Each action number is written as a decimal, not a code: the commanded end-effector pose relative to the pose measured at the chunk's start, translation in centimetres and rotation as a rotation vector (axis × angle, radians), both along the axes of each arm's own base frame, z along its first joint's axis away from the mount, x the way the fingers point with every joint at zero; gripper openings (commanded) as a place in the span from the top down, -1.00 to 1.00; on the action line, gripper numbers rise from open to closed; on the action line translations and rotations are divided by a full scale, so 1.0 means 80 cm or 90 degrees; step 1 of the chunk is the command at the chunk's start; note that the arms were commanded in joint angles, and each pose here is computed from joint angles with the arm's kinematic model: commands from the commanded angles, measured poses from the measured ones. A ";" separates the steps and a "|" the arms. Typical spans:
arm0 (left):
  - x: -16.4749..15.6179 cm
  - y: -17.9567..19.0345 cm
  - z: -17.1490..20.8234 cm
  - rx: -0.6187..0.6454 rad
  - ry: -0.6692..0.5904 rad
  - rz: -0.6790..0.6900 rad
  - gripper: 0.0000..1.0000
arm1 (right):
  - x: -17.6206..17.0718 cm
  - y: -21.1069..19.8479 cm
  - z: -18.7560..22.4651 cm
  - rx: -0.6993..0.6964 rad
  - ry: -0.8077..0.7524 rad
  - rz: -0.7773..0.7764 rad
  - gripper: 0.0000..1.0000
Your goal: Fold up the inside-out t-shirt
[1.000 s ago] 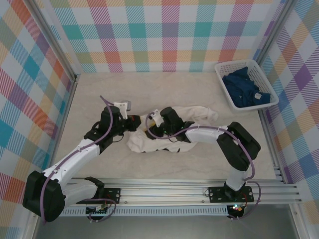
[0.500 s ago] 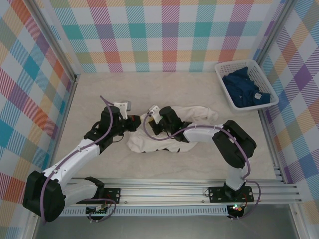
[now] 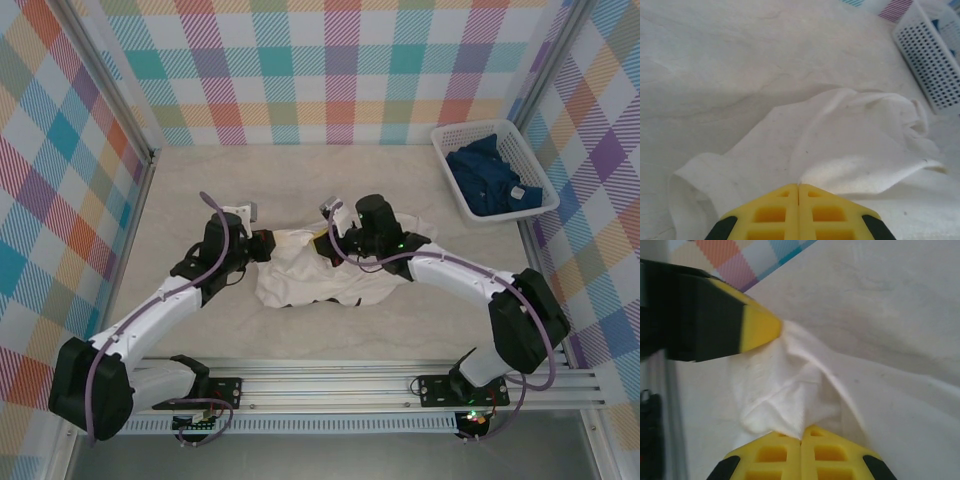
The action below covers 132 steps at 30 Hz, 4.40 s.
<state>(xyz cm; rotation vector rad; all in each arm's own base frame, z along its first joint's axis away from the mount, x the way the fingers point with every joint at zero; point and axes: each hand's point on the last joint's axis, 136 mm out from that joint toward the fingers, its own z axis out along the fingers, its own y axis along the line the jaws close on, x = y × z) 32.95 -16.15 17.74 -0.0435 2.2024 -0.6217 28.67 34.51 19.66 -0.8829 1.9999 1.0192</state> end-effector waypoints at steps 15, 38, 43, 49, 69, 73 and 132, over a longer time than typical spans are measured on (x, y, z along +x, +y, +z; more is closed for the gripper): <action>-0.067 0.006 0.048 -0.029 -0.053 0.015 -0.35 | 0.016 0.036 0.043 0.150 0.312 -0.049 1.00; -0.025 -0.118 0.012 -0.105 -0.078 -0.138 0.86 | 0.022 0.027 0.042 0.167 0.364 -0.089 1.00; -0.042 -0.105 0.011 -0.100 -0.097 -0.191 1.00 | 0.028 -0.032 0.029 0.040 0.145 -0.135 0.38; -0.057 -0.095 0.020 -0.097 -0.121 -0.225 1.00 | 0.018 -0.061 -0.012 -0.080 -0.021 -0.090 -0.03; -0.056 -0.067 0.003 -0.039 -0.100 -0.176 1.00 | 0.047 -0.011 -0.011 -0.052 -0.022 -0.017 1.00; -0.058 -0.046 -0.015 -0.010 -0.087 -0.135 0.97 | 0.015 -0.040 0.025 0.007 0.046 0.015 1.00; -0.086 -0.129 0.130 -0.310 0.017 -0.330 1.00 | -0.056 -0.070 0.049 -0.058 -0.142 0.002 0.01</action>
